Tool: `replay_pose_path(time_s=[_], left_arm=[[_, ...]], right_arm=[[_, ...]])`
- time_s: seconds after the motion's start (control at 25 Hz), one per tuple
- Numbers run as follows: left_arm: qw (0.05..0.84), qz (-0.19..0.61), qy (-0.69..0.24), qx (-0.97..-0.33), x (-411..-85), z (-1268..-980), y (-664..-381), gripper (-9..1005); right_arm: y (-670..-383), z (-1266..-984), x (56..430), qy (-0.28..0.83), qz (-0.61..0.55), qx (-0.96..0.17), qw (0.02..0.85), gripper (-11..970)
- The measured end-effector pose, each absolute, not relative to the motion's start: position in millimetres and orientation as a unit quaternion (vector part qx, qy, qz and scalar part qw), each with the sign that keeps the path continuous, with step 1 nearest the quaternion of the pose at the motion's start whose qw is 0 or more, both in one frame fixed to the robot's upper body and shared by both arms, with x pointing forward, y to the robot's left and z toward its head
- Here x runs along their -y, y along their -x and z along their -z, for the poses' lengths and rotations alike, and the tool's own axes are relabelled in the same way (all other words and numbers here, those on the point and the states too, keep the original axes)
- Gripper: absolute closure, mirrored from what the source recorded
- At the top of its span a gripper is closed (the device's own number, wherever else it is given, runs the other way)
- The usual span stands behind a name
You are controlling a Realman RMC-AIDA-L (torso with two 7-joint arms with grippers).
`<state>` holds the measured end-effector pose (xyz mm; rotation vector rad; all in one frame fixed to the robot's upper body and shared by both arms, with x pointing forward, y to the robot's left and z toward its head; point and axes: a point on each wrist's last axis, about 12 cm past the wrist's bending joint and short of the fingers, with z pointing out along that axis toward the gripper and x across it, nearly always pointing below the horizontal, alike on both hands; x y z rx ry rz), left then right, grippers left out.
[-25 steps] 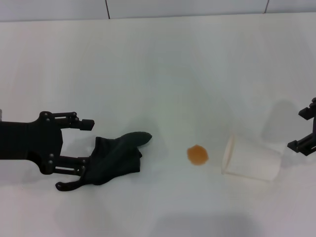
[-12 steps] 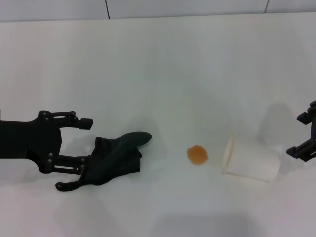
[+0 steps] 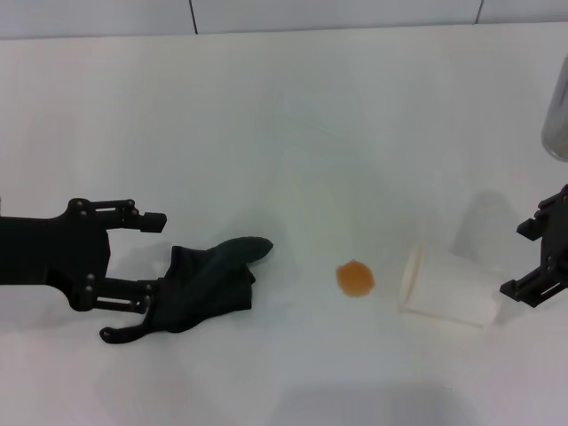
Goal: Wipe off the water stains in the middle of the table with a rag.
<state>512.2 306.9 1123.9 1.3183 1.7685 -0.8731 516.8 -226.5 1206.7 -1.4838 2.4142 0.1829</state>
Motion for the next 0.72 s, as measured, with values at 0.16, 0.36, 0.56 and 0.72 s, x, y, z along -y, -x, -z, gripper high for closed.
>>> replay_pose_path(time_s=[0.16, 0.36, 0.56, 0.72], left_arm=[[0.376, 0.34, -0.515, -0.691, -307, -1124, -513, 167], [0.376, 0.341, -0.515, -0.691, -306, -1124, -513, 167], [0.376, 0.341, -0.515, -0.69, -306, -1124, -513, 167], [0.376, 0.341, -0.515, -0.69, -306, -1124, -513, 166]], right_arm=[[-518, -1206, 223, 0.518, -0.065, -0.839, 0.154, 173], [-519, -1202, 220, 0.518, -0.068, -0.838, 0.154, 174], [-521, -1195, 216, 0.523, -0.072, -0.837, 0.147, 175], [-522, -1193, 211, 0.527, -0.073, -0.833, 0.15, 176]])
